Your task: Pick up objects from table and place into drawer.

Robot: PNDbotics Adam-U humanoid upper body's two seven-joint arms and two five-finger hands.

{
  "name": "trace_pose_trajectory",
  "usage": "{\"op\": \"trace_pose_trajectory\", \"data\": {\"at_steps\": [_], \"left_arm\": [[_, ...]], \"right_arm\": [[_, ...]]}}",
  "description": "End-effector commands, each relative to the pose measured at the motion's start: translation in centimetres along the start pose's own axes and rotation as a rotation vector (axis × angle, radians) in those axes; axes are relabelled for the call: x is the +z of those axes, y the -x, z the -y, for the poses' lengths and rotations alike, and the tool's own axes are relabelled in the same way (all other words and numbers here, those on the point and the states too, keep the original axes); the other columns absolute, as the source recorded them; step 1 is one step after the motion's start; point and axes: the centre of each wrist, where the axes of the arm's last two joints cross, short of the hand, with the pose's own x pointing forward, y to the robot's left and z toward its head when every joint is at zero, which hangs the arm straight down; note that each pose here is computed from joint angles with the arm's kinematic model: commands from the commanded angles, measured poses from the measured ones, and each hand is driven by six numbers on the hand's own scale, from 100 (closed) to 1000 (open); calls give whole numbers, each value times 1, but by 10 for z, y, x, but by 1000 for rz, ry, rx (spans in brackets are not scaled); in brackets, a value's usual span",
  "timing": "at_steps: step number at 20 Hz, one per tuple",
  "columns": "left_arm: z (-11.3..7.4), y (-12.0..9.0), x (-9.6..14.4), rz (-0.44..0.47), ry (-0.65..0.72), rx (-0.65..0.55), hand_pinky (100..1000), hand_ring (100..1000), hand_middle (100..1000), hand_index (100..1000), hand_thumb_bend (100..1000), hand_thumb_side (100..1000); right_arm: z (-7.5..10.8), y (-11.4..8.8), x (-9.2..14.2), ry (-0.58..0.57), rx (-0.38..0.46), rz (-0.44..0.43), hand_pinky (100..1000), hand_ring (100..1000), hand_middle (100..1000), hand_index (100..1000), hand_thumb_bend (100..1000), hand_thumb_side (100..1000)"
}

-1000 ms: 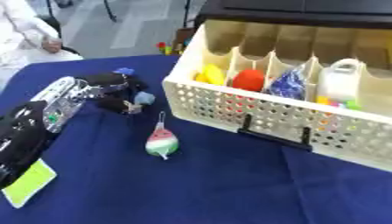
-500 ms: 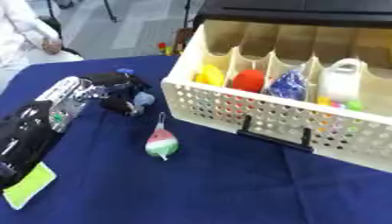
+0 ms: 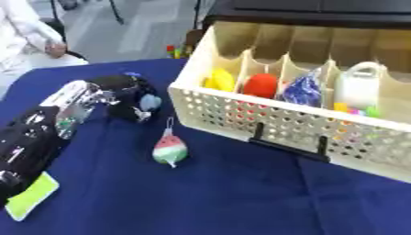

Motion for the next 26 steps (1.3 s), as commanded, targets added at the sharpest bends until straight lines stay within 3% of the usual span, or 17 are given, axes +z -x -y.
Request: {"op": "trace_pose_trajectory", "data": {"at_steps": [1,7,16,21,26], "left_arm": [[-5,7,4,-18,18,1,474,662,670,888,233,743],[-13,4,4,2,21,-1,422,607,591,850,205,737],[-14,2,4,2,55,-9,389,578,572,830,232,695],[-19,1,4,1,57,-19,354,545,506,793,173,586],[-23,0,6,-3,26,-8,312,515,471,754,122,574]], "right_arm": [[0,-1,-6,7,-1,27,583,583,553,723,100,716],[1,-1,-4,10,3,16,584,584,560,723,100,715],[2,-1,-4,22,5,14,584,585,566,723,100,709],[2,-1,-3,25,6,12,585,585,567,723,100,708],[2,-1,-2,30,6,9,585,586,572,724,100,707]]}}
